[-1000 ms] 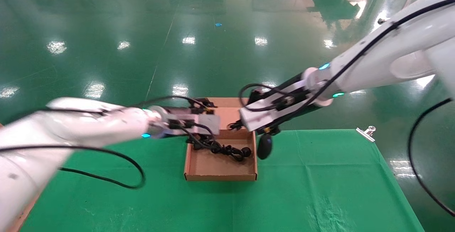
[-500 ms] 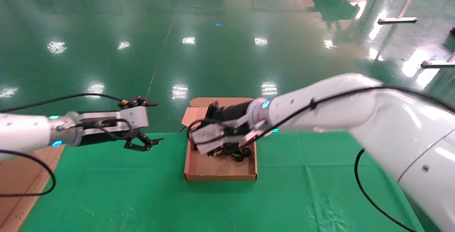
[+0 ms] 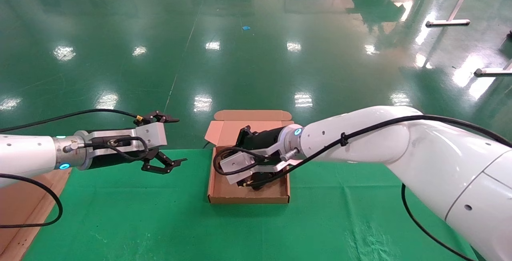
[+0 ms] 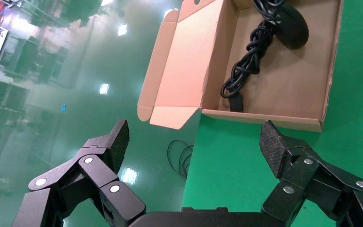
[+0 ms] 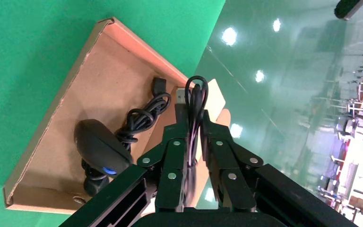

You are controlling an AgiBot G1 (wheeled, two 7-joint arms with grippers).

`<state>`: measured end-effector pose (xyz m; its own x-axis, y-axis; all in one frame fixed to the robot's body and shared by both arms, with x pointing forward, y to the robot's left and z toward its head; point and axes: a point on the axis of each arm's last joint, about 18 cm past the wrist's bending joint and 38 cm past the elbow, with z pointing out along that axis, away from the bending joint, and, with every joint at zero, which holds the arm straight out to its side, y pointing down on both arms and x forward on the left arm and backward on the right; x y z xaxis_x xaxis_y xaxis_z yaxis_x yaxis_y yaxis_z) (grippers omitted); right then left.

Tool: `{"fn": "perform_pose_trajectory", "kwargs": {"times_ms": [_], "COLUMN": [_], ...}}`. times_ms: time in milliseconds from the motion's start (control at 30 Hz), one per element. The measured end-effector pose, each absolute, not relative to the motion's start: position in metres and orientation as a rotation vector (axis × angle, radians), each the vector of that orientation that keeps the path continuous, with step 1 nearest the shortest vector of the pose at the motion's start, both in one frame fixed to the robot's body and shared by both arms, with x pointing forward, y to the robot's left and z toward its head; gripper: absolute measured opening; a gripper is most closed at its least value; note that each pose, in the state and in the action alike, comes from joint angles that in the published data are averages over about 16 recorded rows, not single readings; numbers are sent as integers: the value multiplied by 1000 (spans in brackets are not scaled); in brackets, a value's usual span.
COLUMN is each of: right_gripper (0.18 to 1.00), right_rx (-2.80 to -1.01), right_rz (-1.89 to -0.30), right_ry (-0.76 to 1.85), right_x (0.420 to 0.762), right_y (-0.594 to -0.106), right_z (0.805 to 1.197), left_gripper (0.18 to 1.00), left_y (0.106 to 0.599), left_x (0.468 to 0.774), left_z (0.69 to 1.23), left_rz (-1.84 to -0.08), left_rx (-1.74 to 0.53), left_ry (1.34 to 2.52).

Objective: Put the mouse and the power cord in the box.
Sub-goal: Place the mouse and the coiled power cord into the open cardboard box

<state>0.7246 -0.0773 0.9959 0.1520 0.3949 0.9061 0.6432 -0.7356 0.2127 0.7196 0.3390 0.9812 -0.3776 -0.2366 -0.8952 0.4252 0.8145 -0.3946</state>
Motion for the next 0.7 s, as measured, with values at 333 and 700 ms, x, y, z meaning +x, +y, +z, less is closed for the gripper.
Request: {"fn": "perform_pose_trajectory", "kwargs": {"times_ms": [333,700], "right_gripper": [316,524], "right_rx": [-2200,-2166], "right_rz": [-1608,-1428], "right_ry": [-1006,-820], "right_x": [723,710], "right_y": [-79,-96], "right_z": [998,980], "left_gripper": [1001,1001], "left_y": [335,322], "left_x": [719,704], "left_z": [981,978], "left_rz": [-718,-895], "left_rx": [149,130], "left_ry": [1829,1817]}}
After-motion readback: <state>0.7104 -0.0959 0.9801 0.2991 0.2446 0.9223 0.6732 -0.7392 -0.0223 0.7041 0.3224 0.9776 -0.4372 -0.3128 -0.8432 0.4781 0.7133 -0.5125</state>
